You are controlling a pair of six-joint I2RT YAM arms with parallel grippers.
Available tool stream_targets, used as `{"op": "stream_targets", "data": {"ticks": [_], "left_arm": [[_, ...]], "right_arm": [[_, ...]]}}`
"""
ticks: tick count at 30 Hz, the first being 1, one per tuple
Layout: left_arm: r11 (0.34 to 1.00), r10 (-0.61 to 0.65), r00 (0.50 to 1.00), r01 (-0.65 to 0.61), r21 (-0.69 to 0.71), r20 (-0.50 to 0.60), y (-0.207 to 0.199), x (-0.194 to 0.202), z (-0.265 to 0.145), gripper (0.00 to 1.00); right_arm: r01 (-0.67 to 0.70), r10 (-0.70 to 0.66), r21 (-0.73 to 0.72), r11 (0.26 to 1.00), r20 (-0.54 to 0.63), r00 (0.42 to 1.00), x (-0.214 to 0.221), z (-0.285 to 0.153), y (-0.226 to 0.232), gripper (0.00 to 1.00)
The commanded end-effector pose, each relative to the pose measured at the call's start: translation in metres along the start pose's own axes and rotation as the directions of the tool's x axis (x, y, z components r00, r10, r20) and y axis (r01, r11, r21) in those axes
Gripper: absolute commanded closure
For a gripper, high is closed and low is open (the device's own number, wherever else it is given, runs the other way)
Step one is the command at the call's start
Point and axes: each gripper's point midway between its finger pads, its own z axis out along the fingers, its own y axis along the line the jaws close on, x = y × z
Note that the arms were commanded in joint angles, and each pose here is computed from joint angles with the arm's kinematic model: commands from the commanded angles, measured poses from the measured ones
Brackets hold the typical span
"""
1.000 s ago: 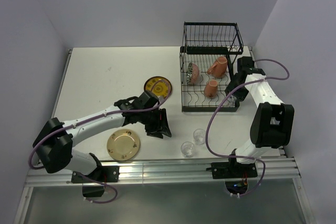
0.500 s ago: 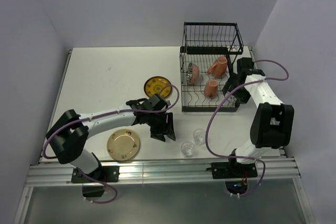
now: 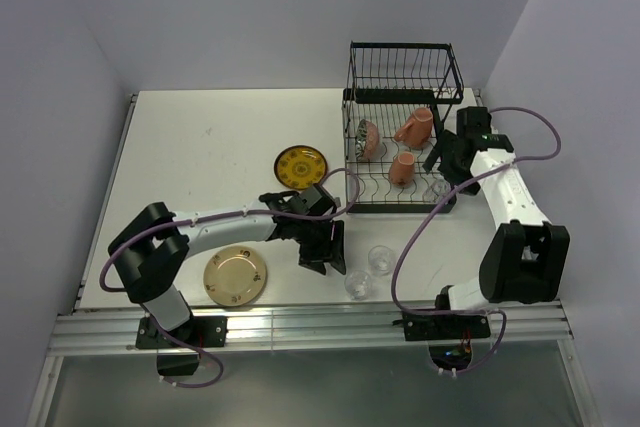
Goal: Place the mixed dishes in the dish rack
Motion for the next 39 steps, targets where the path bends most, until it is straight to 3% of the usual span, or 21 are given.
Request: {"op": "stream_targets", "data": {"ticks": [1,9,16,17,20,21,22,26,29,31,32,33,35,37,39], "left_arm": [[0.999,0.040,0.999,-0.041,0.019,0.021,-0.014,-0.005,0.001,0.39],[0.998,0.054,0.999,-0.054,0.017,0.002,-0.018,0.007,0.006,0.39],[0.994,0.079,0.994,-0.084,-0.067,-0.072,-0.003,0.016,0.037,0.44],[0.994,0.076,0.994,-0.082,-0.076,-0.081,0.001,0.017,0.041,0.47],[0.994,0.066,0.991,-0.075,-0.075,-0.116,0.007,0.023,0.048,0.80],[0.994,0.070,0.991,-0.079,-0.076,-0.118,0.006,0.023,0.047,0.95],[0.994,0.076,0.990,-0.085,-0.073,-0.116,0.004,0.022,0.044,1.00],[0.979,0.107,0.992,-0.116,-0.169,-0.064,0.012,0.007,0.009,1.00],[0.987,0.125,0.992,-0.123,-0.099,0.022,-0.011,-0.007,-0.037,1.00],[0.994,0.104,0.989,-0.107,0.028,0.101,-0.031,-0.020,-0.078,1.00],[0.987,0.084,0.993,-0.095,0.131,0.084,-0.045,-0.016,-0.094,1.00],[0.963,0.092,0.984,-0.127,0.238,0.154,-0.065,-0.024,-0.120,1.00],[0.927,0.020,0.981,-0.090,0.365,0.191,-0.079,-0.040,-0.151,1.00],[0.850,0.024,0.978,-0.129,0.510,0.208,-0.105,-0.046,-0.182,1.00],[0.789,-0.006,0.984,-0.104,0.606,0.176,-0.123,-0.045,-0.202,1.00]], "right_arm": [[0.003,0.001,-0.059,0.998,0.069,0.998,-0.010,-0.030,0.007,0.00],[0.017,-0.001,-0.135,0.991,0.117,0.993,-0.012,-0.062,0.017,0.00],[0.045,-0.019,-0.196,0.980,0.132,0.991,0.005,-0.087,0.025,0.00],[0.063,-0.031,-0.225,0.972,0.141,0.989,0.010,-0.097,0.031,0.00],[0.100,-0.057,-0.278,0.955,0.159,0.986,0.019,-0.121,0.044,0.00],[0.117,-0.071,-0.300,0.947,0.161,0.984,0.024,-0.129,0.050,0.00],[0.124,-0.070,-0.325,0.937,0.175,0.982,0.023,-0.143,0.053,0.00],[0.142,-0.088,-0.412,0.900,0.148,0.985,0.033,-0.171,0.066,0.00],[0.161,-0.132,-0.518,0.840,0.092,0.987,0.049,-0.189,0.078,0.00],[0.168,-0.189,-0.653,0.739,0.039,0.981,0.070,-0.207,0.094,0.00],[0.156,-0.209,-0.708,0.689,0.012,0.978,0.080,-0.214,0.101,0.00],[0.119,-0.247,-0.806,0.579,-0.035,0.968,0.097,-0.230,0.113,0.00],[0.070,-0.260,-0.880,0.470,-0.063,0.964,0.108,-0.245,0.122,0.00],[0.012,-0.263,-0.941,0.338,-0.082,0.961,0.117,-0.262,0.131,0.00],[-0.028,-0.267,-0.961,0.275,-0.104,0.958,0.118,-0.268,0.137,0.00]]}}
